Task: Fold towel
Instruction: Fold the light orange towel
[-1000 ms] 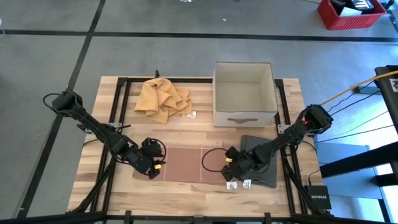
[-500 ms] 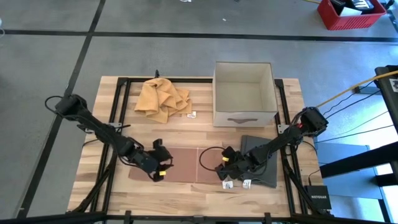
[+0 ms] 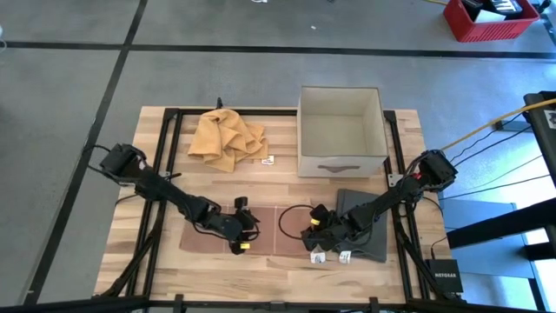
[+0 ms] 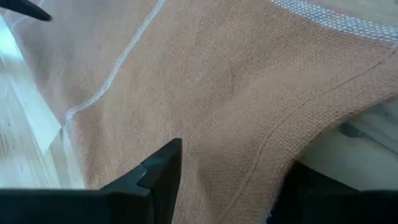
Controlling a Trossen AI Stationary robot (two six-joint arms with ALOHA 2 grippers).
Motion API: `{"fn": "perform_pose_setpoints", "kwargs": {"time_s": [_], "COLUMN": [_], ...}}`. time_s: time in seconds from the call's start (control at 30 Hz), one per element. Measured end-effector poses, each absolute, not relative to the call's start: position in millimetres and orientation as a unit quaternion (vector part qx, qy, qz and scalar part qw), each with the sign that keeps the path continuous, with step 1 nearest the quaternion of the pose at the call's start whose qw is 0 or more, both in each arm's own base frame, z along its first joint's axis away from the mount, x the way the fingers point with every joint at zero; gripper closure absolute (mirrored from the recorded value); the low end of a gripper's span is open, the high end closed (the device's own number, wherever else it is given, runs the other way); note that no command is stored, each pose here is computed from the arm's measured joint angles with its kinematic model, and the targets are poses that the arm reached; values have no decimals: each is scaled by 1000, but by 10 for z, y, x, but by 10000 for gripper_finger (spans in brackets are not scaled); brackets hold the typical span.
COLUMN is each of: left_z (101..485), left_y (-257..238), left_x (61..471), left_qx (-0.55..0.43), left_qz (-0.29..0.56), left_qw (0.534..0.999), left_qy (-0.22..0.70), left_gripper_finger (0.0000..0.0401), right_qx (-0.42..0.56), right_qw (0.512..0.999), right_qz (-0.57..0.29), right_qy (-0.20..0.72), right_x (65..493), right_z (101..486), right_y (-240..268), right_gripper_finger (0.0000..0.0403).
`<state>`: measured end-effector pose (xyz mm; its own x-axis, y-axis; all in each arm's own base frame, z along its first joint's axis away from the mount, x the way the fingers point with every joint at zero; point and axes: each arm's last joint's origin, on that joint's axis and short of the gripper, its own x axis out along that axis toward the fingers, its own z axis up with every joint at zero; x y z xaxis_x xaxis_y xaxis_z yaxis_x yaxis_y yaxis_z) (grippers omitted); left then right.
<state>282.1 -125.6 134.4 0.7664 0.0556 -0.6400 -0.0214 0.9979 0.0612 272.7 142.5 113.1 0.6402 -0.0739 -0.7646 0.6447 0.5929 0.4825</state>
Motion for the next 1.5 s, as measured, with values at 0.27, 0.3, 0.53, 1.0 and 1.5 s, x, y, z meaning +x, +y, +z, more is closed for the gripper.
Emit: {"fn": "perform_pose_setpoints", "kwargs": {"time_s": [0.27,0.3,0.53,1.0,1.5], "left_z": [1162,1151,1107,934,918], "left_y": [-1211,-1209,-1216,-1175,-1180], "left_x": [2902,2904,3028,3289,3273], "left_qx": [12,13,11,14,7], "left_qz": [12,12,-8,9,12], "left_qw": [934,933,951,950,947], "left_qy": [357,358,310,313,321], "left_gripper_finger": [245,245,245,245,245], "right_qx": [382,382,381,390,400], "right_qw": [822,823,827,828,826], "right_qz": [-214,-215,-218,-215,-184], "right_qy": [363,362,352,342,352], "right_x": [2730,2730,2740,2757,2880], "right_z": [1133,1134,1136,1149,1294], "right_y": [1426,1425,1422,1426,1468], "right_gripper_finger": [221,221,221,223,371]}}
